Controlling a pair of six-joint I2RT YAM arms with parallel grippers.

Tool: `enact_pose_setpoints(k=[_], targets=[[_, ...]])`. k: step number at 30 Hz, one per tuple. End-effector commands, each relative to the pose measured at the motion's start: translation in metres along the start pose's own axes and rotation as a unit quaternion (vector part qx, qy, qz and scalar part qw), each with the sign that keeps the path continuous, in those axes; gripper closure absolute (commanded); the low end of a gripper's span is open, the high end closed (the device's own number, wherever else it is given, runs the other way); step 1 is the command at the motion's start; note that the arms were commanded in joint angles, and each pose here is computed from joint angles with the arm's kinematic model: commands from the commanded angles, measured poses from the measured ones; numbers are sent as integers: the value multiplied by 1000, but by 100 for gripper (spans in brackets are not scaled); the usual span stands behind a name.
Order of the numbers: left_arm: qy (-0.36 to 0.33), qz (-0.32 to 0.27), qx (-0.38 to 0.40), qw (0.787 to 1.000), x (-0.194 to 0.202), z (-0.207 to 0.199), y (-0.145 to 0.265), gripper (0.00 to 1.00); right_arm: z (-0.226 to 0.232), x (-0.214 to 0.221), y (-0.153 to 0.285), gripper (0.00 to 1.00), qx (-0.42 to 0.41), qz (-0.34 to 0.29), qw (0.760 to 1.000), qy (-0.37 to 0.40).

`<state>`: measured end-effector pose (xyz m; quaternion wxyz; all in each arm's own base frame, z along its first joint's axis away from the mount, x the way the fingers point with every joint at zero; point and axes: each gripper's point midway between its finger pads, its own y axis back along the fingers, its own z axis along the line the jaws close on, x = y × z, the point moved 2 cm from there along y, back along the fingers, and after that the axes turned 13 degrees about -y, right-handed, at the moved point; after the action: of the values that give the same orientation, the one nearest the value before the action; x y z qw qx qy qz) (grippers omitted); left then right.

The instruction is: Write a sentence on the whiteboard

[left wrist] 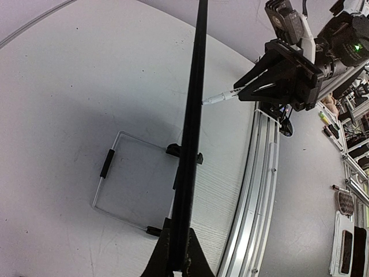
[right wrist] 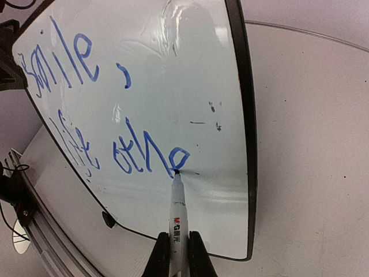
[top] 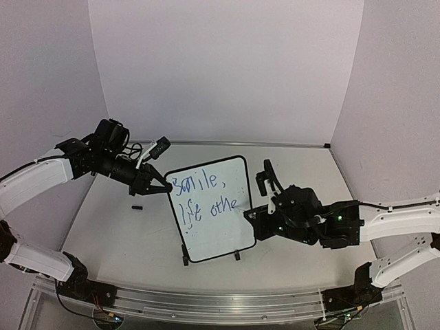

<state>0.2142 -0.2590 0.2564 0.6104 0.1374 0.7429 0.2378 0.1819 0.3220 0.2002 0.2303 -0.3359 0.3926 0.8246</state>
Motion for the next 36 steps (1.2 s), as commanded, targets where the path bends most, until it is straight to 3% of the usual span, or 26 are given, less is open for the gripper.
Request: enact_pose_setpoints(k=[1,22,36], targets=[[-23,0,-37,999,-4,13,3,100,-9,3,-1,100,22,3,1000,-3],[-21,1,-34,999,-4,13,1,100,4,-34,28,100,-10,-52,999,-1],[-20,3,-34,999,-2,14,0,100,17,-42,16,100,-6,-61,998,27]])
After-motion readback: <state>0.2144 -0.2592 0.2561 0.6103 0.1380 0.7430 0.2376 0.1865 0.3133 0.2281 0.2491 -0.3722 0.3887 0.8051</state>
